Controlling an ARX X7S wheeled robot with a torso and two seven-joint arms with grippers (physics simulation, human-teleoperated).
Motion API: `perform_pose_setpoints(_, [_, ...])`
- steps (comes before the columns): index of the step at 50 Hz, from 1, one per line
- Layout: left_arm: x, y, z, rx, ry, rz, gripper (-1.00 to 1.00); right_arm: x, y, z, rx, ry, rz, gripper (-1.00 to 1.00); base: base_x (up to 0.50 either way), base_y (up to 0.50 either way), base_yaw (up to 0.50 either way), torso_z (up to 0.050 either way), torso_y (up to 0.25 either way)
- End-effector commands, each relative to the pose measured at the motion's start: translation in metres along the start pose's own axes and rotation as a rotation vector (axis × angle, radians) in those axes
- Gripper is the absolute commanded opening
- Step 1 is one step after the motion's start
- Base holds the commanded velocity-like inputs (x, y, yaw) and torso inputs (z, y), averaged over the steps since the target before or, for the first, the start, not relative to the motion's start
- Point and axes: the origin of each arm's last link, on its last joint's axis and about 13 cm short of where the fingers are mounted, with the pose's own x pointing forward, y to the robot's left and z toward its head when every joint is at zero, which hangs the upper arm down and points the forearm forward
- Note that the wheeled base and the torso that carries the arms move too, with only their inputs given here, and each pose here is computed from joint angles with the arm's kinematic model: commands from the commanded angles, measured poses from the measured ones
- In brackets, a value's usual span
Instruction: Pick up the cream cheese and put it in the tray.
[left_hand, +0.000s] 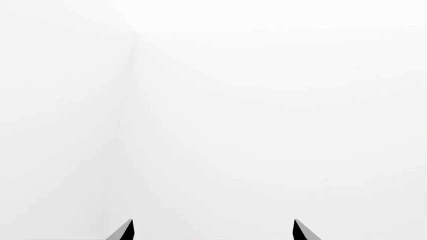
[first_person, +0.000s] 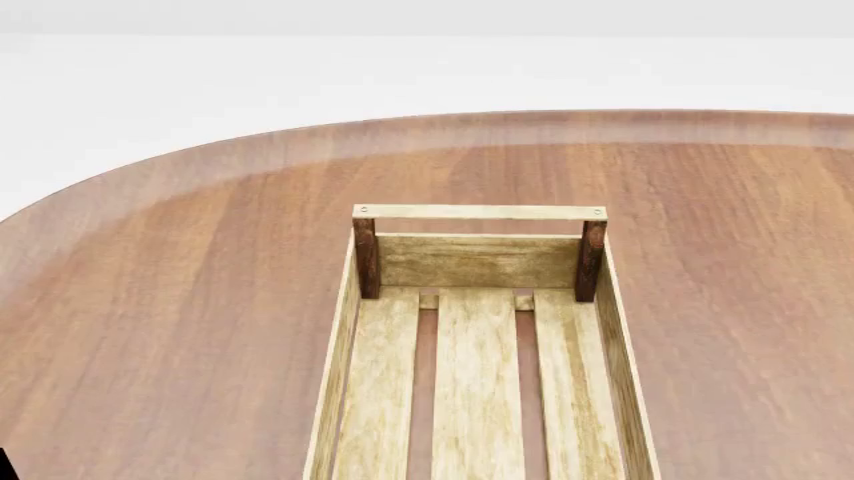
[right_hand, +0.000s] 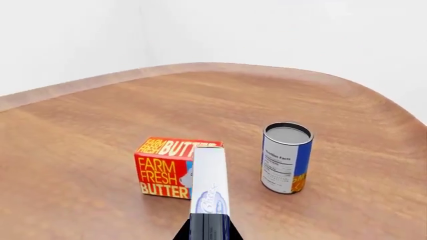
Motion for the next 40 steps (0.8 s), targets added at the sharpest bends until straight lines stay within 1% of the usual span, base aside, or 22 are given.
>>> perform_pose_setpoints(1, [0.001, 0.001, -0.001, -0.002, 0.001, 0.002, 1.00, -0.008, 0.003, 0.020, -0.014, -0.132, 0.023, -1.00, 0.00, 0.00, 0.00, 0.000, 0.000])
perform_pose_setpoints(2, [0.001, 0.000, -0.001, -0.002, 0.002, 0.002, 1.00, -0.009, 0.003, 0.023, -0.001, -0.136, 0.032, -1.00, 0.00, 0.00, 0.00, 0.000, 0.000])
perform_pose_setpoints(16, [0.001, 0.001, -0.002, -0.002, 0.003, 0.004, 1.00, -0.010, 0.018, 0.036, -0.005, -0.169, 0.082, -1.00, 0.00, 0.00, 0.00, 0.000, 0.000])
perform_pose_setpoints(24, [0.001, 0.001, -0.001, -0.002, 0.003, 0.007, 1.00, -0.007, 0.026, 0.050, -0.035, -0.204, 0.097, -1.00, 0.00, 0.00, 0.00, 0.000, 0.000])
perform_pose_setpoints(32, [0.002, 0.002, -0.002, -0.003, 0.006, 0.009, 1.00, -0.008, 0.029, 0.059, -0.026, -0.217, 0.109, -1.00, 0.00, 0.00, 0.00, 0.000, 0.001])
perform_pose_setpoints(36, [0.002, 0.002, -0.001, -0.005, 0.007, 0.009, 1.00, -0.008, 0.034, 0.072, -0.046, -0.242, 0.126, -1.00, 0.00, 0.00, 0.00, 0.000, 0.000])
perform_pose_setpoints(40, [0.002, 0.002, -0.002, -0.004, 0.008, 0.008, 1.00, -0.008, 0.036, 0.077, -0.048, -0.252, 0.127, -1.00, 0.00, 0.00, 0.00, 0.000, 0.000])
